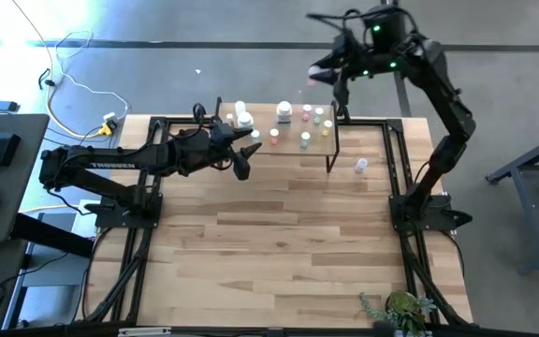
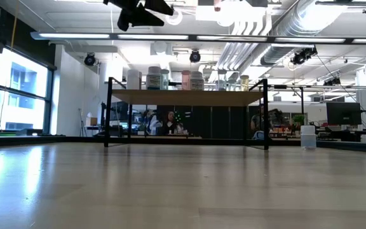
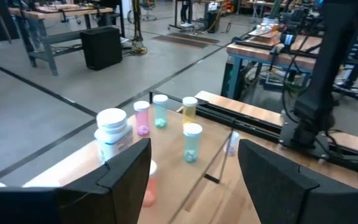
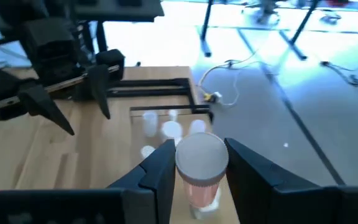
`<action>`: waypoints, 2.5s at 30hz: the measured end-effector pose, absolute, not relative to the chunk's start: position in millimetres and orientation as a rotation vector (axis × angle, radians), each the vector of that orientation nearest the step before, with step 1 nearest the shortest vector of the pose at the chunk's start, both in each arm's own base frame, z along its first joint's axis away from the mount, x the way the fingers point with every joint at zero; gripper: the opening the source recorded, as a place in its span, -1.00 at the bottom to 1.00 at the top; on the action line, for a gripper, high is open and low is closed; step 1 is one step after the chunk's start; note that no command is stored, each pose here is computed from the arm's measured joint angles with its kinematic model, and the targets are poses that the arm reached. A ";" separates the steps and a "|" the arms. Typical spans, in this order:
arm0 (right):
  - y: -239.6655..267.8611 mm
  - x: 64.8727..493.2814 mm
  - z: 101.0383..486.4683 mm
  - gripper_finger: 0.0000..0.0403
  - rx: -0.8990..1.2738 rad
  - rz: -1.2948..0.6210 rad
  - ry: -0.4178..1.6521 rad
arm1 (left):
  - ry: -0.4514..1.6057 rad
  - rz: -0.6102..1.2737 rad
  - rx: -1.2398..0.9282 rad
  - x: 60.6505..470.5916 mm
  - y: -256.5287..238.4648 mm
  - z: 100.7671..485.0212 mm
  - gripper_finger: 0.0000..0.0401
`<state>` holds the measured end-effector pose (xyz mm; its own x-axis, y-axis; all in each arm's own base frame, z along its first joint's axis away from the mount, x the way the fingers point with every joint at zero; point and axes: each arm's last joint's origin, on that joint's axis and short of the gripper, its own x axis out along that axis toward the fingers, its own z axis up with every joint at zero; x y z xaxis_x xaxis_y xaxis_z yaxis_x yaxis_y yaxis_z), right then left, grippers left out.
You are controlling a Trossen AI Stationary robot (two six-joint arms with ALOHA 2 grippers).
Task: Pick and place medicine bottles onto shelf by color
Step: Put the orange pill bottle on the shelf
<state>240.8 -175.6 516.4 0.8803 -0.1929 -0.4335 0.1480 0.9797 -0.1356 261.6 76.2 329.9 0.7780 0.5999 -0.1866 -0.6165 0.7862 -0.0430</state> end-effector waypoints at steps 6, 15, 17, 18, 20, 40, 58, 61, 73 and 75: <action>-184.6 219.1 517.6 -0.42 -0.010 -0.257 0.458 | 0.181 0.680 -0.039 259.5 83.6 330.6 0.14; -189.2 223.2 470.0 -0.42 0.185 -0.280 0.528 | 0.183 0.723 -0.037 255.5 95.1 330.6 0.14; -187.2 224.2 457.4 -0.42 0.215 -0.285 0.513 | 0.183 0.726 -0.039 254.7 97.4 330.6 0.14; -184.9 223.3 452.2 -0.42 0.230 -0.288 0.503 | 0.183 0.728 -0.039 254.3 98.4 330.6 0.14; -179.0 220.8 442.4 -0.42 0.263 -0.294 0.480 | 0.183 0.731 -0.040 253.7 100.2 330.6 0.14; -114.5 213.1 337.6 -0.42 0.188 -0.411 0.364 | 0.184 0.705 -0.045 253.6 101.1 330.4 0.14; -106.7 212.8 287.1 -0.42 0.101 -0.509 0.504 | 0.185 0.692 -0.046 253.9 100.8 330.4 0.14; -106.3 212.1 281.7 -0.42 0.097 -0.506 0.525 | 0.185 0.692 -0.046 253.9 100.8 330.4 0.14; -106.0 210.4 276.3 -0.42 0.056 -0.506 0.570 | 0.185 0.691 -0.046 253.9 100.8 330.4 0.14; -106.4 210.0 276.0 -0.42 0.045 -0.522 0.577 | 0.185 0.691 -0.046 253.9 100.8 330.4 0.14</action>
<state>210.0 -106.4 276.0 0.7124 -0.4583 -0.5315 0.4828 0.8697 -0.1029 253.9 100.8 330.4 0.7546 0.6296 -0.1848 -0.6377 0.7700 0.0191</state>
